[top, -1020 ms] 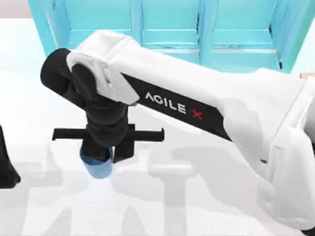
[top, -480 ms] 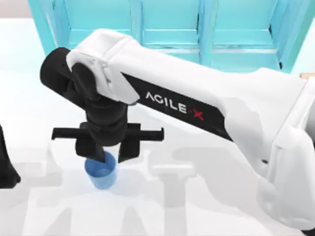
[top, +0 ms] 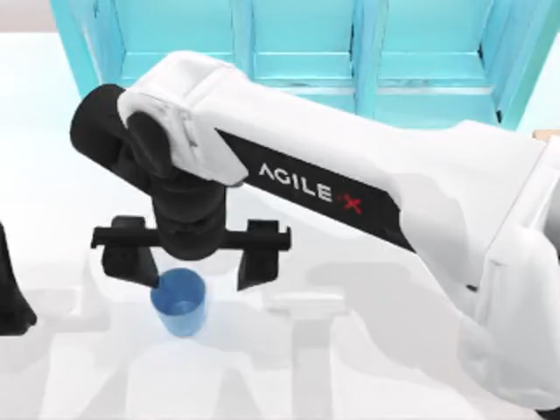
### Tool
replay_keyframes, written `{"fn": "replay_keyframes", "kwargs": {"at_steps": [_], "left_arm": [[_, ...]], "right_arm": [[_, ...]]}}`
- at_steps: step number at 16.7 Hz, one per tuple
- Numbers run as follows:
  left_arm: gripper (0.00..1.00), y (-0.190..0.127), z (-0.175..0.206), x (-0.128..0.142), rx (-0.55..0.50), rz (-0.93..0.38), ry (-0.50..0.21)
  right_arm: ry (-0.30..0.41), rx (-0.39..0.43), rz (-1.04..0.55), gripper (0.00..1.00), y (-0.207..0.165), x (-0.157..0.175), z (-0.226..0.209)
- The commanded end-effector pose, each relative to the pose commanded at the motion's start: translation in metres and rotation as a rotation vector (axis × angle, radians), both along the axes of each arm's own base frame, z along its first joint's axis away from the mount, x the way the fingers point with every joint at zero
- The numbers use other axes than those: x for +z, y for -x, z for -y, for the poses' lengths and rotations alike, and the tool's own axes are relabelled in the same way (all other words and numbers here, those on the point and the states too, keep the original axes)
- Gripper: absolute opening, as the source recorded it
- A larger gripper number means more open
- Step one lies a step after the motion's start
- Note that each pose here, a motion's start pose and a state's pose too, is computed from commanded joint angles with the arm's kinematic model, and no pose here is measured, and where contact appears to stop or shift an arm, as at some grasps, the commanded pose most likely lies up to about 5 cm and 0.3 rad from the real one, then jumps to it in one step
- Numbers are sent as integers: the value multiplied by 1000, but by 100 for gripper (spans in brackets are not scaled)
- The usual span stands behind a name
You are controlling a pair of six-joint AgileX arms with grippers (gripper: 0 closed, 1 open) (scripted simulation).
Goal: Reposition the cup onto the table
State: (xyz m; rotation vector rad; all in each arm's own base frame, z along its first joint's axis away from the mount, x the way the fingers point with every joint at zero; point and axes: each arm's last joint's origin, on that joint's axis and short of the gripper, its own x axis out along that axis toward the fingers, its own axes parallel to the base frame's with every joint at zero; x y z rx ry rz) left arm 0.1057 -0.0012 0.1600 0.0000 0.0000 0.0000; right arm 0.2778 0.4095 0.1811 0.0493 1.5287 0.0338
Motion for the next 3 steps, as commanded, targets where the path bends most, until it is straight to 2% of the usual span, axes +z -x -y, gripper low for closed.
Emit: {"fn": "replay_keyframes", "kwargs": {"at_steps": [3], "left_arm": [[100, 0, 0, 0, 0, 0, 0]], "right_arm": [[0, 0, 0, 100, 0, 0, 0]]}}
